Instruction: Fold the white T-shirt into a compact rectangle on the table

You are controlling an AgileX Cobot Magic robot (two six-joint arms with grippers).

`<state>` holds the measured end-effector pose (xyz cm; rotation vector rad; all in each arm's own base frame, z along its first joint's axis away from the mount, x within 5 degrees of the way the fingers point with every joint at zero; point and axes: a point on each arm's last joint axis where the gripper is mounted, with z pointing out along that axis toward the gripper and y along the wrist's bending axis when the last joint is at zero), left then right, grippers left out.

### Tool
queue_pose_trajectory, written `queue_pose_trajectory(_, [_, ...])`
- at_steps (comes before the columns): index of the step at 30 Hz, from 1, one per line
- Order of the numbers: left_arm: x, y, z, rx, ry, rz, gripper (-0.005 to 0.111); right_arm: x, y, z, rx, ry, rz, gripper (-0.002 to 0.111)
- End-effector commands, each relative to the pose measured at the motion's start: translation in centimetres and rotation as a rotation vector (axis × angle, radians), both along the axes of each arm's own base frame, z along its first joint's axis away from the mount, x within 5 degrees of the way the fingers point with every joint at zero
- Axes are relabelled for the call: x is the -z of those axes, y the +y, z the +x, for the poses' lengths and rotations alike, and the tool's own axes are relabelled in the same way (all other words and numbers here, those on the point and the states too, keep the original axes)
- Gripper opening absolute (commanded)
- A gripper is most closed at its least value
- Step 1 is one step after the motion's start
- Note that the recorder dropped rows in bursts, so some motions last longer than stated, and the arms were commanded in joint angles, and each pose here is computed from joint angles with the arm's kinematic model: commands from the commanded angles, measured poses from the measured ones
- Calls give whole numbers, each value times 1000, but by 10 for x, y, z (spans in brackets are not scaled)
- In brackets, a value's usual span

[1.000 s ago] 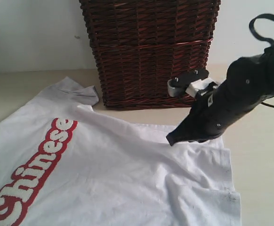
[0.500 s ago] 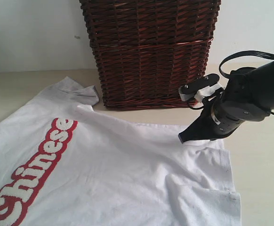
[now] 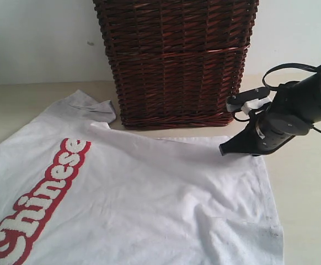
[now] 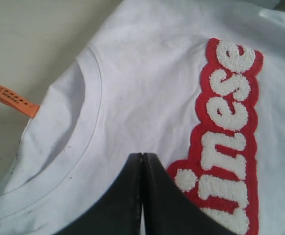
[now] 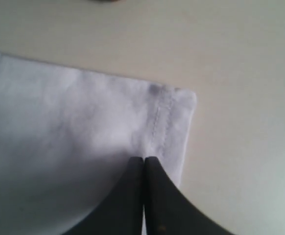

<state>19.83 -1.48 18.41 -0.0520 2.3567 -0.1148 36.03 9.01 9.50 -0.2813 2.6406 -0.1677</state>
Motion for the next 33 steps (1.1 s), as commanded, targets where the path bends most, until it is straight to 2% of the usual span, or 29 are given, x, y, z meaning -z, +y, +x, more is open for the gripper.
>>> queue_pose_trajectory(1, [-1,-1,0,-3,-10,-5,0,23,-8,14,31,50,-39,0])
queue_pose_trajectory(7, [-2,0,1,-6,-24,0,0,24,-3,30,27,73,-49,0])
queue_pose_trajectory(11, [-8,1,6,-15,-73,11,0,-8,-2,26,-21,61,-47,0])
queue_pose_trajectory(13, [-22,-7,20,41,-82,15,0,-31,1,17,-45,23,-8,0])
queue_pose_trajectory(15, [-40,-31,45,164,-71,16,0,-60,5,5,-75,-41,26,0])
queue_pose_trajectory(18, [-57,-54,88,239,-56,2,0,-80,-1,-15,-71,-65,33,0])
queue_pose_trajectory(20, [-49,-66,126,272,9,3,0,-88,-5,-32,-78,-94,56,0])
queue_pose_trajectory(23, [-11,-87,190,381,200,4,0,-88,-2,-42,-129,-188,126,0])
queue_pose_trajectory(25, [6,-94,213,408,243,-1,0,-89,-1,-41,-138,-207,137,0])
queue_pose_trajectory(29, [27,-103,257,390,228,-41,0,-89,-1,-41,-172,-213,113,0])
queue_pose_trajectory(33, [43,-109,282,408,290,-76,0,-90,1,-39,-186,-234,121,0])
